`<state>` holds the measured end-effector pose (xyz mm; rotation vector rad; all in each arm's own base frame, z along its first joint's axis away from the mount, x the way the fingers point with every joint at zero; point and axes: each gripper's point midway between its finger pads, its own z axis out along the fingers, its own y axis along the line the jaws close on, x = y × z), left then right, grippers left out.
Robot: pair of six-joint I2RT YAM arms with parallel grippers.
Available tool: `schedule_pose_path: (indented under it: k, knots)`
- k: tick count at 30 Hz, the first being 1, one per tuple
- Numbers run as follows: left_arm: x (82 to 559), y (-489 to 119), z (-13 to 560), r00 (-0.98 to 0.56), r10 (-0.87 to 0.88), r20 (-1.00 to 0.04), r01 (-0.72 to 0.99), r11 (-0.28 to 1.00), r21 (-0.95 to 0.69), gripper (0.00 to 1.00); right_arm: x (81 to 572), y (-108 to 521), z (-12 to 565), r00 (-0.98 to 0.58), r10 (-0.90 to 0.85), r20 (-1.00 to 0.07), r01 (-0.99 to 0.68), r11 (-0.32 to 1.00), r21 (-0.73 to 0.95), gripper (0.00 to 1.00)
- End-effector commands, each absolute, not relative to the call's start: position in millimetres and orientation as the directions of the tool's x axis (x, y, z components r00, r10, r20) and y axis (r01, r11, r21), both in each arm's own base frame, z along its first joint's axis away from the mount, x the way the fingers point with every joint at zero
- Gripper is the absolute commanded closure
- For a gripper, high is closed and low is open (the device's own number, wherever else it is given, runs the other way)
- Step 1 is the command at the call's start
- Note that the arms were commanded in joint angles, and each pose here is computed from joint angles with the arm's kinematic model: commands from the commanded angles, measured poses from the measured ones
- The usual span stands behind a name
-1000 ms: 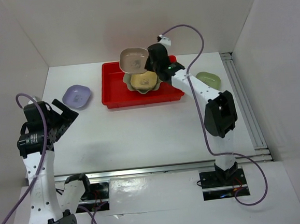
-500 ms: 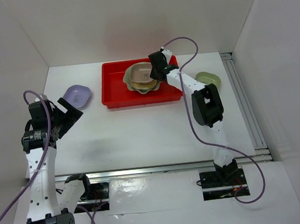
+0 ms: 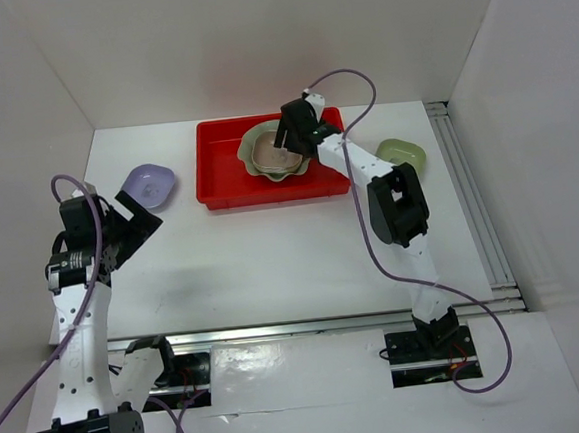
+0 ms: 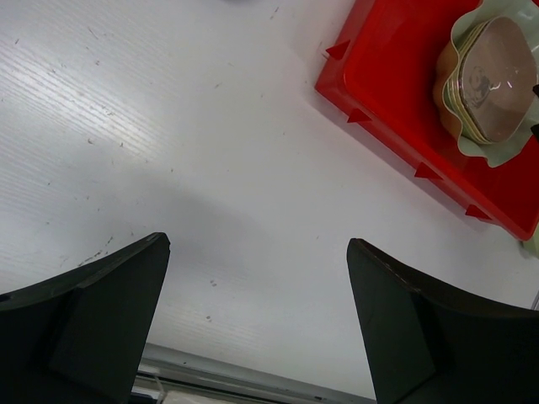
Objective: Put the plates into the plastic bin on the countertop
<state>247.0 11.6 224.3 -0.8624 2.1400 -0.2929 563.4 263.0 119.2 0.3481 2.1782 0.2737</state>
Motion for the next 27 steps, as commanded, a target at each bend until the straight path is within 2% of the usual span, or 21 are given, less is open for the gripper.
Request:
schedule_pose_path:
  k: [1,3,4,5,8,11,12,13,15,17,19,20,22,26,27]
  knots:
    - [254,12,224,-0.453,-0.644,-0.617,-0.455,0.761,-0.461,0.0,566,286,213,-0.427,0.361,-0.829,0.059,0.926,0.373,0.15]
    - [259,15,218,-0.448,-0.653,-0.611,-0.471,0.753,-0.46,0.0,558,287,237,-0.383,0.348,-0.856,0.045,0.932,0.359,0.02]
    - [262,15,212,-0.45,-0.666,-0.596,-0.484,0.742,-0.464,0.0,551,286,242,-0.376,0.328,-0.867,0.041,0.94,0.338,0.0]
    - [264,15,208,-0.461,-0.668,-0.584,-0.493,0.74,-0.457,0.0,543,284,272,-0.329,0.332,-0.884,0.02,0.938,0.345,0.0]
    - [281,11,197,-0.493,-0.694,-0.525,-0.507,0.719,-0.474,0.0,520,251,302,-0.279,0.251,-0.927,0.093,0.968,0.234,0.0]
    - [294,7,188,-0.52,-0.697,-0.494,-0.501,0.717,-0.484,0.0,505,194,298,-0.335,0.242,-0.911,0.153,0.968,0.2,0.0]
    - [297,8,187,-0.52,-0.697,-0.494,-0.501,0.717,-0.484,0.0,508,159,288,-0.362,0.265,-0.894,0.176,0.961,0.213,0.0]
    - [300,6,186,-0.526,-0.692,-0.495,-0.494,0.722,-0.484,0.0,497,138,247,-0.438,0.255,-0.862,0.197,0.963,0.184,0.0]
    - [301,6,182,-0.537,-0.686,-0.49,-0.496,0.727,-0.475,0.0,484,105,245,-0.429,0.302,-0.851,0.2,0.951,0.236,0.0]
    - [302,2,186,-0.547,-0.678,-0.49,-0.473,0.734,-0.488,0.0,470,47,201,-0.483,0.337,-0.808,0.314,0.928,0.2,0.0]
    - [302,1,186,-0.556,-0.669,-0.492,-0.461,0.742,-0.488,0.0,461,4,189,-0.476,0.375,-0.795,0.384,0.902,0.196,0.0]
    - [301,1,189,-0.555,-0.661,-0.504,-0.45,0.749,-0.486,0.0,452,-9,169,-0.498,0.387,-0.776,0.416,0.892,0.178,0.0]
    - [299,0,193,-0.552,-0.66,-0.51,-0.438,0.75,-0.496,0.0,446,-44,166,-0.476,0.42,-0.773,0.466,0.866,0.183,0.0]
    - [295,-7,192,-0.553,-0.657,-0.513,-0.407,0.75,-0.521,0.0,450,-70,139,-0.506,0.442,-0.74,0.485,0.856,0.179,0.0]
    - [294,-12,194,-0.556,-0.654,-0.513,-0.382,0.749,-0.541,0.0,452,-87,117,-0.543,0.439,-0.715,0.536,0.837,0.107,0.01]
